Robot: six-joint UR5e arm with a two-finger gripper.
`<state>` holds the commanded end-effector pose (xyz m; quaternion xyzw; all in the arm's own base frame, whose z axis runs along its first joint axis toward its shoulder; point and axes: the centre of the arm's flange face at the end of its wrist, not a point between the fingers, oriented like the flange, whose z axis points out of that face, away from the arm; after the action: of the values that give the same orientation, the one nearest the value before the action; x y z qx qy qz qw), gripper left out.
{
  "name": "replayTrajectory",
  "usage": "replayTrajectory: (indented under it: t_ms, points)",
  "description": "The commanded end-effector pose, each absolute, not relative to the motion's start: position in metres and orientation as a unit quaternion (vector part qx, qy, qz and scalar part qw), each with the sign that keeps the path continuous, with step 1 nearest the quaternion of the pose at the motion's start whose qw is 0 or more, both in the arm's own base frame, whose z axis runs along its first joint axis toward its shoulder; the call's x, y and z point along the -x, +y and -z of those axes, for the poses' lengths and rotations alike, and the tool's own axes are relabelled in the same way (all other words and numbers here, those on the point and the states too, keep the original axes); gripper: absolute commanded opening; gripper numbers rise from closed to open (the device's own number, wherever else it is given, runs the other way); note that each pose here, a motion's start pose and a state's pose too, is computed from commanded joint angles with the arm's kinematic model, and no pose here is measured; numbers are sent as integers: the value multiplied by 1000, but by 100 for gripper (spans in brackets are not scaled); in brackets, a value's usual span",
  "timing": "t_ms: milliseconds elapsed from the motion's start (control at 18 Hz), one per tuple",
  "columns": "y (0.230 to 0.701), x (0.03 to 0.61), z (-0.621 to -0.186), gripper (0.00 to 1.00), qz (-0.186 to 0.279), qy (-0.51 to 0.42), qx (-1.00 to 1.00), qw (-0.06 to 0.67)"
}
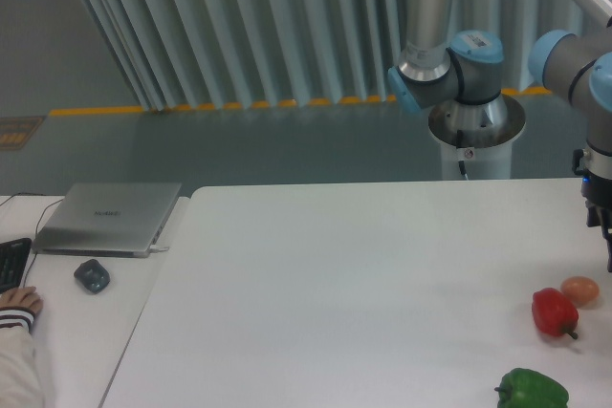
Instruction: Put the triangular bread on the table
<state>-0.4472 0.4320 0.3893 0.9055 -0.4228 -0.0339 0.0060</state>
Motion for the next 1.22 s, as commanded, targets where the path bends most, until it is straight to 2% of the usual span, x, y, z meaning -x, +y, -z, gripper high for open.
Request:
replayTrajectory:
  t_ms: [500, 778, 1056, 1222]
  points:
    - [423, 449, -379, 100, 27, -413, -910, 7]
    - [369, 467, -373, 100, 17, -368, -929, 8]
    - [342, 479, -390, 100, 31, -338, -941, 12]
    - [305, 508, -397, 100, 45, -304, -952, 9]
